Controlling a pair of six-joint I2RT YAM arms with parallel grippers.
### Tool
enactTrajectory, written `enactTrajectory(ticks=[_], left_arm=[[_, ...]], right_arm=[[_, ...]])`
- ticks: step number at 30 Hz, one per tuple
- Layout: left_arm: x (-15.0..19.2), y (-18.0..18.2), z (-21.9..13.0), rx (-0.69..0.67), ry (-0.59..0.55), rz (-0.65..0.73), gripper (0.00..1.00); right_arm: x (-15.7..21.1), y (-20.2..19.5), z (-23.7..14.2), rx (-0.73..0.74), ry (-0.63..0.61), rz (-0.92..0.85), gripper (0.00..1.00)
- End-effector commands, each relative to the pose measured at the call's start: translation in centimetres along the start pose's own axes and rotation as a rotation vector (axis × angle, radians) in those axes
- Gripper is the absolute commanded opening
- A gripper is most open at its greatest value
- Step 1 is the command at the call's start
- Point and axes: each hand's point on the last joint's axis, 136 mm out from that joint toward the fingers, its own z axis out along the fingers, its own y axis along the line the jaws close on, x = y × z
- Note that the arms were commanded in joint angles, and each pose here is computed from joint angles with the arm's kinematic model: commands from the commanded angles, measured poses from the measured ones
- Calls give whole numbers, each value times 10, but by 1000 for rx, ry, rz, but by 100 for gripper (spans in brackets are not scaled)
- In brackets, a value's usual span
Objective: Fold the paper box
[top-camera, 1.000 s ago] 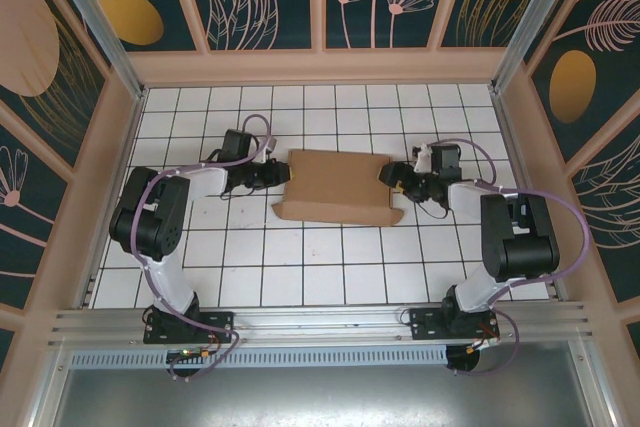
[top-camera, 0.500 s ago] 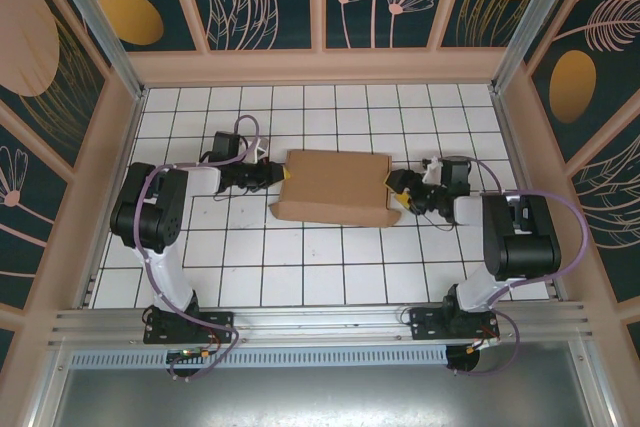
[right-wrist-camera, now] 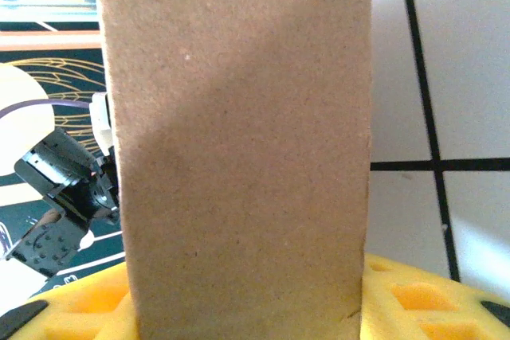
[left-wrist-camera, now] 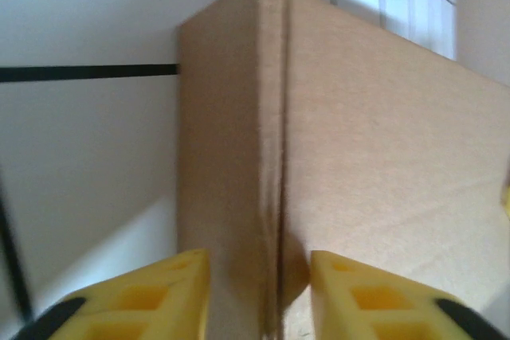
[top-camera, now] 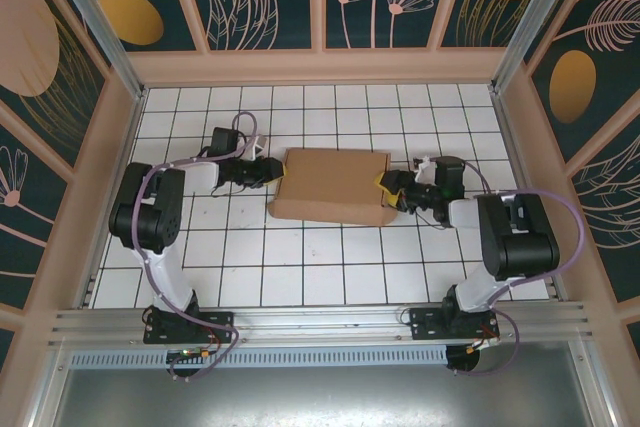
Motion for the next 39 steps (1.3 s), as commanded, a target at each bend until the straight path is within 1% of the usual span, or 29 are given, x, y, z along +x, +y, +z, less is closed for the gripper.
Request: enactTrajectory(ticks=[1,4,5,6,7,9,13,14,15,17,19,21,25,29,32,39], left_arm=[[-13,16,-32,-227,-93,21,45],[-34,-9,-69,-283,-256,108,52],[-40,-22,-81,-312,-310,167,53],[-36,-27,-86,-350,-327,230,54],[-31,-41,-88,-387,-339,335,54],[-14,-68,-84,-435,-339,537,54],[38,-121,-72,-336,-359,917,55],[52,-129,-68,-322,-337,1021,55],[62,-131,-64,-322,-301,1095,55],[75,-124,-55,-371,-198,1205,54],[75,-115,-52,-431,-144,1272,54],[73,-115,-52,-454,-137,1337,57],[75,-114,-45,-457,-74,1457,63],[86,-105,-32,-425,20,1516,70],[86,-105,-26,-423,37,1557,72],[70,-111,-14,-468,46,1659,73]], right_arm=[[-1,10,-5,32,-6,3,47],[5,7,-8,44,-2,98,46],[7,6,-8,52,-1,133,45],[8,7,-9,50,-1,156,45],[10,7,-10,56,-3,180,45],[11,5,-12,76,-16,216,44],[16,12,-12,61,-8,260,44],[17,16,-10,52,-5,262,44],[18,19,-9,46,-4,265,44],[20,25,-6,23,3,274,44],[23,29,-3,2,11,286,45],[28,32,0,-25,24,300,45],[34,34,1,-61,32,325,45],[34,40,1,-90,35,331,45],[34,45,-1,-113,31,338,45],[38,54,0,-154,42,359,44]])
